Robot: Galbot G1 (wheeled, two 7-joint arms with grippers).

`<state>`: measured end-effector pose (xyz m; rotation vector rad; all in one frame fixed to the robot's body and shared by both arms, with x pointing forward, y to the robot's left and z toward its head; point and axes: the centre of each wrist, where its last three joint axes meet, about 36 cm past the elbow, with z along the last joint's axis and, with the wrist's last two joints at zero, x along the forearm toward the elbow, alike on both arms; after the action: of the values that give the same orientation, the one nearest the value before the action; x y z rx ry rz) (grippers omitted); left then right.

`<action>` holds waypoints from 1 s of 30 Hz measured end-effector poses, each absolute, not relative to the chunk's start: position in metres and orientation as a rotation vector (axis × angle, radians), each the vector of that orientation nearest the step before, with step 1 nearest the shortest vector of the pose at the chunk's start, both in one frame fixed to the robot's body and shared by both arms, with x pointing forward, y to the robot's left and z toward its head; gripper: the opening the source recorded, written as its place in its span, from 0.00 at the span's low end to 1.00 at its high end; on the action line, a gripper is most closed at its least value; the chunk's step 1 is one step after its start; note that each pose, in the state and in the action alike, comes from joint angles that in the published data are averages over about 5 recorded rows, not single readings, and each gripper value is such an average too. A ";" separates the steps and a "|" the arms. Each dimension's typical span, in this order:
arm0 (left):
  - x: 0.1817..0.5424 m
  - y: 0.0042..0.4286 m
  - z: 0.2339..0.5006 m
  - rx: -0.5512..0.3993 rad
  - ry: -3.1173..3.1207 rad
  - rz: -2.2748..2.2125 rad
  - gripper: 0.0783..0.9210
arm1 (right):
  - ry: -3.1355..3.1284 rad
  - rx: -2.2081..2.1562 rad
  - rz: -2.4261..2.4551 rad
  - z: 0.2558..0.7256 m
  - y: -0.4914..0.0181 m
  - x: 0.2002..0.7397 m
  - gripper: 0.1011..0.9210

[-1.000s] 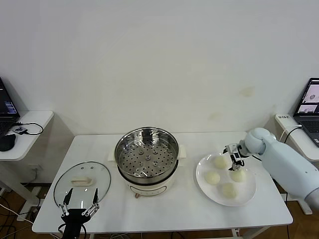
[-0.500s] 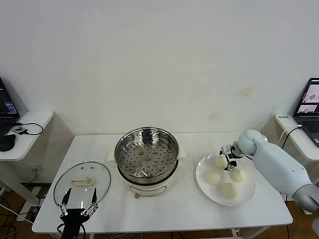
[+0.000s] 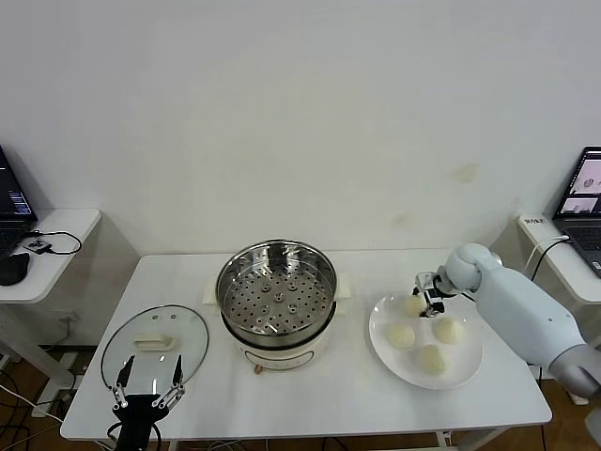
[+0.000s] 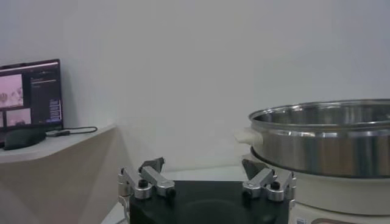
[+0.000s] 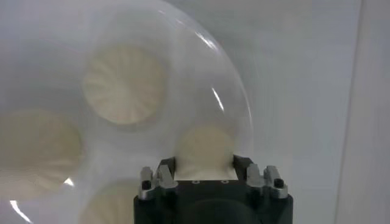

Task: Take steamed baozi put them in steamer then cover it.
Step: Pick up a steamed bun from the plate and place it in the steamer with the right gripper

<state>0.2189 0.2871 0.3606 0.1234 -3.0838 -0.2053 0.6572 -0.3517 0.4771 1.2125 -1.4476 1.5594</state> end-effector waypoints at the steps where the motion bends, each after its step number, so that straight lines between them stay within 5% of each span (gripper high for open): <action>1: 0.219 0.287 0.361 0.123 -3.084 -0.205 0.88 | -1.454 1.215 1.564 0.484 -0.352 0.657 0.59; 19: 0.222 0.285 0.361 0.088 -3.082 -0.119 0.88 | -1.653 1.405 1.776 0.675 -0.271 0.680 0.60; 30: 0.222 0.290 0.363 0.103 -3.093 -0.108 0.88 | -1.513 1.653 1.940 0.692 -0.162 0.685 0.61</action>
<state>0.2219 0.2899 0.3635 0.1031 -3.0932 -0.1083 0.6854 -0.1622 0.6921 1.6531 -1.5127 1.9404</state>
